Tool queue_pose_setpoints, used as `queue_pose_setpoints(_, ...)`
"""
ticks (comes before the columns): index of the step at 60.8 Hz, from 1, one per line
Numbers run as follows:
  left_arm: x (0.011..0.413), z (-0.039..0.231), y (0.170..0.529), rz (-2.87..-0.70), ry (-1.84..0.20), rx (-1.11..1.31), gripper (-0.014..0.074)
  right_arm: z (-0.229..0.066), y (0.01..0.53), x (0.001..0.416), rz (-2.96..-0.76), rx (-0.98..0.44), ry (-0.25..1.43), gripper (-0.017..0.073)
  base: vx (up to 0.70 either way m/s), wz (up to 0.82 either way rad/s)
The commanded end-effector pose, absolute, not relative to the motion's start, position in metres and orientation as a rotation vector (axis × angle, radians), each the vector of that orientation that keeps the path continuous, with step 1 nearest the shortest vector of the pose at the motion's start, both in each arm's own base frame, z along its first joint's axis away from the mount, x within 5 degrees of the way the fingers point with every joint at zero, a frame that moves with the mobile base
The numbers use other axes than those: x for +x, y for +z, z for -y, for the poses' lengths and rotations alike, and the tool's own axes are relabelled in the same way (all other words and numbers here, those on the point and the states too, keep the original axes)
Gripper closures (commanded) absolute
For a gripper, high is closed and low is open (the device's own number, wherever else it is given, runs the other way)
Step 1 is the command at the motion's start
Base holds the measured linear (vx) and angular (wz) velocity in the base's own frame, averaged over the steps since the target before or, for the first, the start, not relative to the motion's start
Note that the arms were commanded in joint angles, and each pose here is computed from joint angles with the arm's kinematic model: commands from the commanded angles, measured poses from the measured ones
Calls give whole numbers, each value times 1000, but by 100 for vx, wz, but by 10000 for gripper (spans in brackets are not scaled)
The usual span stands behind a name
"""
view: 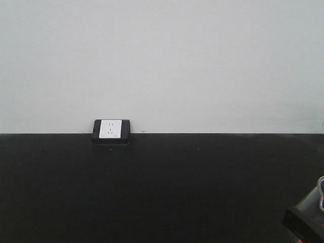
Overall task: Grab beaker from right and move to left
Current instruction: 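Drive the base to the bench with white bins, holding the beaker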
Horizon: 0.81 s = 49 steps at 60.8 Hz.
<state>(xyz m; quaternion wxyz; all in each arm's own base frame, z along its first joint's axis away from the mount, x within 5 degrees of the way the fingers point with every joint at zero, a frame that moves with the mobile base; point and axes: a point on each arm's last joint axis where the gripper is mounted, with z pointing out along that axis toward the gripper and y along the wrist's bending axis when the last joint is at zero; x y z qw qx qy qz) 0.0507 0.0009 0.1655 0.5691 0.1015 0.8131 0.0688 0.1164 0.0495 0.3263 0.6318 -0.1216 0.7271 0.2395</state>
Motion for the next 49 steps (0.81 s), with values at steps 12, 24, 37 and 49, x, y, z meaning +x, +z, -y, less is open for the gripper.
queue_pose_setpoints(12, 53, 0, 166, -1844, 157, 239, 600, -47, 336, 117, -1637, -282, 502, 562, -27, 21)
queue_pose_setpoints(24, 53, 0, 166, -1844, 157, 239, 600, -47, 336, 117, -1637, -282, 502, 562, -30, 38)
queue_pose_setpoints(37, 53, 0, 166, -1844, 157, 239, 600, -47, 336, 117, -1637, -282, 502, 562, -29, 45)
queue_pose_setpoints(49, 53, 0, 166, -1844, 157, 239, 600, -47, 336, 117, -1637, -282, 502, 562, -24, 56)
